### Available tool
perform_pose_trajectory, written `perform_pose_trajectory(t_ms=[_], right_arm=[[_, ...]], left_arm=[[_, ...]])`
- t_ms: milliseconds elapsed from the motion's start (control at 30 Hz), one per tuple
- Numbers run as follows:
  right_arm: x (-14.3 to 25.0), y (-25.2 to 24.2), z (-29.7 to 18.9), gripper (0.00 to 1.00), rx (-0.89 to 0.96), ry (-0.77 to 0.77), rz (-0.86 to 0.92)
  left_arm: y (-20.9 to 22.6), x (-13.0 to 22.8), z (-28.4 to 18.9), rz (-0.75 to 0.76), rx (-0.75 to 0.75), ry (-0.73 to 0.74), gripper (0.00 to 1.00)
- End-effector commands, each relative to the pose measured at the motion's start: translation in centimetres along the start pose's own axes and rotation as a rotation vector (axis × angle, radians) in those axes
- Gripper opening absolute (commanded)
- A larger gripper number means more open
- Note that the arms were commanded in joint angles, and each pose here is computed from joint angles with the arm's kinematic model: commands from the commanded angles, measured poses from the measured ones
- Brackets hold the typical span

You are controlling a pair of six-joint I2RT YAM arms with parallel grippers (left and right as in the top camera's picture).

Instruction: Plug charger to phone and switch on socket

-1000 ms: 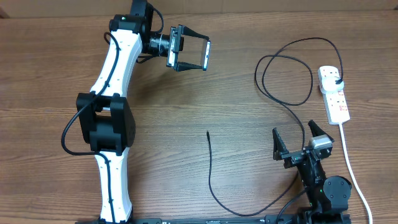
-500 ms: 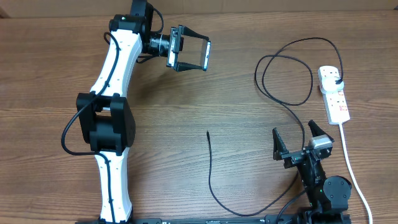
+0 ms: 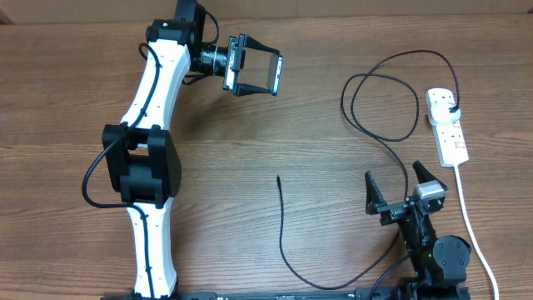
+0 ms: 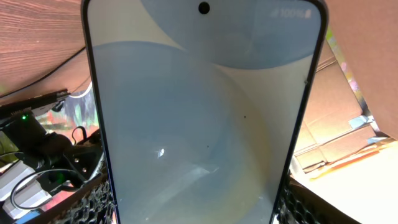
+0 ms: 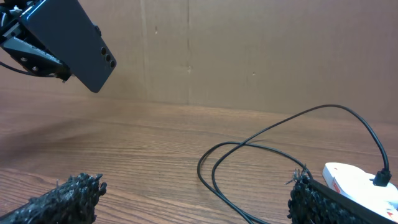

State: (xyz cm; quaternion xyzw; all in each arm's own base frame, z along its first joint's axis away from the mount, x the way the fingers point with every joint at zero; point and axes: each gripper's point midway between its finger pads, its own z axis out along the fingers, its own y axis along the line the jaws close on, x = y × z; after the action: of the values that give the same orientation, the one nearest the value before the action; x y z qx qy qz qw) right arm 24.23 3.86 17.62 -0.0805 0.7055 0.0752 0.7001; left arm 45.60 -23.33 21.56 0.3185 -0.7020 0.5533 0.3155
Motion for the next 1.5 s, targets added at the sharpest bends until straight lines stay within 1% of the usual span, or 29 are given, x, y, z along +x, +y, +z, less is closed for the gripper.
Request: perform_pose_trajectory(t_ms=[0, 600, 867, 967, 1033, 1233, 1467], right_arm=[[0.2, 0.0, 0.0, 1.0, -0.003, -0.003, -0.002], [-0.1, 0.2, 0.0, 1.0, -0.011, -0.014, 0.004], [-1.0, 0.2, 0.0, 1.0, -0.021, -0.05, 0.23], [-1.3, 0.6, -0.1, 1.0, -0.045, -0.052, 0.256], [-2.2, 1.2, -0.3, 1.0, -0.079, -0.065, 0.255], [-5.3, 1.5, -1.0, 1.0, -0.088, -0.062, 0.295], [-10.0, 1.4, -0.3, 1.0, -0.084, 0.016, 0.315]], left_arm=[[-0.9, 1.3, 0.2, 0.029, 0.013, 0.034, 0.04], [-0.9, 1.2, 0.2, 0.029, 0.011, 0.029, 0.04], [-0.9, 1.2, 0.2, 0.033, 0.012, 0.027, 0.04], [-0.9, 1.2, 0.1, 0.034, 0.012, 0.026, 0.04], [-0.9, 1.0, 0.1, 0.033, 0.009, 0.017, 0.04], [-0.1, -1.1, 0.0, 0.029, -0.038, -0.104, 0.04], [0.8, -3.4, -0.4, 0.029, -0.092, -0.245, 0.04]])
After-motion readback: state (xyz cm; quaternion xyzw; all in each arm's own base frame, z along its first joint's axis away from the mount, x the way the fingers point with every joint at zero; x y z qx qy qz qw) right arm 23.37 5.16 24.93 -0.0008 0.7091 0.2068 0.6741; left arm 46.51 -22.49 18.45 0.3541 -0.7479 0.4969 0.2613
